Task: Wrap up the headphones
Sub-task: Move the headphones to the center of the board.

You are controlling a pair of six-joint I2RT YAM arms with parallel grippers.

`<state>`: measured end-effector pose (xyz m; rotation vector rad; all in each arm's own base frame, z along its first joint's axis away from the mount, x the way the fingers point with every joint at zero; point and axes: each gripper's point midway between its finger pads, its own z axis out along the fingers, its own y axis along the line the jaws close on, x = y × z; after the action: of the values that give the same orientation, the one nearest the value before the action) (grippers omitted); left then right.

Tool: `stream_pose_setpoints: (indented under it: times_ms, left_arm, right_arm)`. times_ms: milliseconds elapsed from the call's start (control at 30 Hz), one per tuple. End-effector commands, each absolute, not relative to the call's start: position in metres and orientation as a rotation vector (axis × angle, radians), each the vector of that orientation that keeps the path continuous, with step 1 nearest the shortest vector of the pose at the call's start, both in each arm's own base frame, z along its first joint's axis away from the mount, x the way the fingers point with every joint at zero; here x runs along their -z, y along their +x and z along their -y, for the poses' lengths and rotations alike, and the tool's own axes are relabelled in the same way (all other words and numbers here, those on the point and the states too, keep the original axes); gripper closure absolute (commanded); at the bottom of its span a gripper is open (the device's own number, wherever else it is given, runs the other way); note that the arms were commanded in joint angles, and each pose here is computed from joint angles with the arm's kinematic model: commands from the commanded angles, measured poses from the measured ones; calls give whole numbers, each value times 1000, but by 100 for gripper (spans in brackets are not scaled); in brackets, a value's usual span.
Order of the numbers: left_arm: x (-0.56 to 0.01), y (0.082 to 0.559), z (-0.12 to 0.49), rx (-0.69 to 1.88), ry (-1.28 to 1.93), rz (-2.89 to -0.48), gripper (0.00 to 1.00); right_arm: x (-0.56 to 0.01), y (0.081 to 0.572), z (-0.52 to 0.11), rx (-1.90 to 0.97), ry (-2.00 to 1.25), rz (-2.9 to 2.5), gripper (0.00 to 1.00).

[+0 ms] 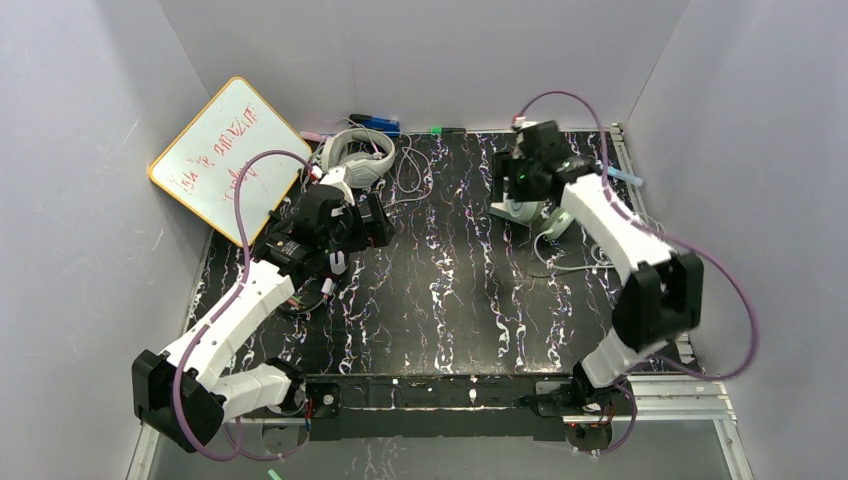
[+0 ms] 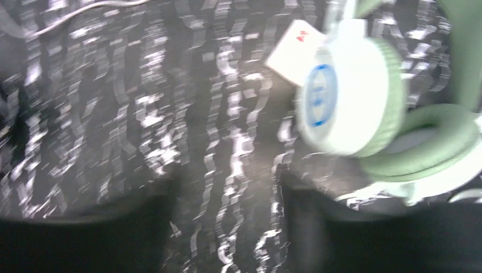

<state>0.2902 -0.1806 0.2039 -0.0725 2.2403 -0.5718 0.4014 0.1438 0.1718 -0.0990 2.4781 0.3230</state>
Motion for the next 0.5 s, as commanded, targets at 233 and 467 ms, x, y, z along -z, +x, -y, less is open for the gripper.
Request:
stream_pose_setpoints:
  times_ms: [233,467]
  left_arm:
    - [-202,273,202,683,36,-2262,3]
    - [-198,271,207,680,52,-2274,1]
  right_arm:
    - [-227,355,-135,-59,0,-2201,4]
    - [-222,408,-95,-24,112,-2229,2]
